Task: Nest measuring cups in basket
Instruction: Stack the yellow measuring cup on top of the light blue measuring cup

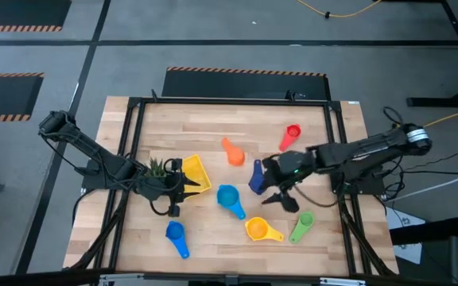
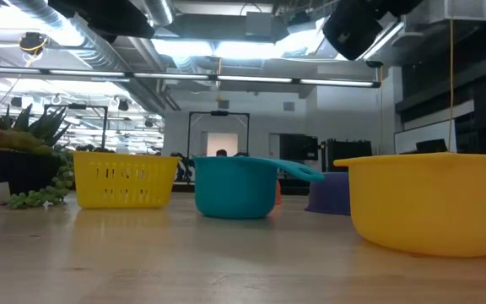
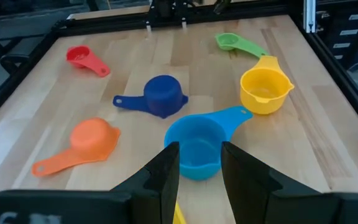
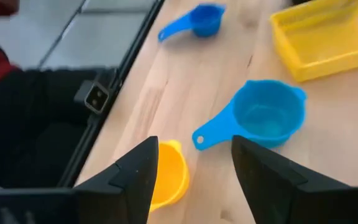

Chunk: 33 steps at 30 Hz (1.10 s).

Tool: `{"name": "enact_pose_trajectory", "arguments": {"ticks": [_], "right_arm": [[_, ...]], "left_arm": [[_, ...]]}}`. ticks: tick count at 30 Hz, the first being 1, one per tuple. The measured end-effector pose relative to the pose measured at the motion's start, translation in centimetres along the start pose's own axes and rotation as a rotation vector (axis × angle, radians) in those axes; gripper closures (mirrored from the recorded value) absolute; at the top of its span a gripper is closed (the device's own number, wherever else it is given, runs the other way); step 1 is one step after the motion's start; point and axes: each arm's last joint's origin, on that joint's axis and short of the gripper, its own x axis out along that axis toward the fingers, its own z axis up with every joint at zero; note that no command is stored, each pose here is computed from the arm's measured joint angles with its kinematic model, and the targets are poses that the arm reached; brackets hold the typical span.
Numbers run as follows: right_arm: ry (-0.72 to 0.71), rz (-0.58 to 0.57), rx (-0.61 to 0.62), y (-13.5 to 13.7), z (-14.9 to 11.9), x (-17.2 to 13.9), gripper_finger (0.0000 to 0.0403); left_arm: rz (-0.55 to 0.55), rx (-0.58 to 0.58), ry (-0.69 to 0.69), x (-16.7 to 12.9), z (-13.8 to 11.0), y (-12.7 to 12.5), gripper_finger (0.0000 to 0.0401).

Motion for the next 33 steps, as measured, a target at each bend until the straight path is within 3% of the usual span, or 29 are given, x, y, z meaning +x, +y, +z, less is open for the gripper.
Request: {"name": "enact_pose_trajectory", "arguments": {"ticks": [19,33], "right_arm": [[0.191,0.056,-0.067,1.2,-1.6,8.2,0.0194],[0.316,0.032,-0.038,0.2,-3.9,11.3,0.0194]], "left_arm": [[-0.003,0.003,0.006,0.0,-0.1,0.0,0.0290],[-0.003,0.003,0.007,0.0,-0.1,0.0,0.0290]]}}
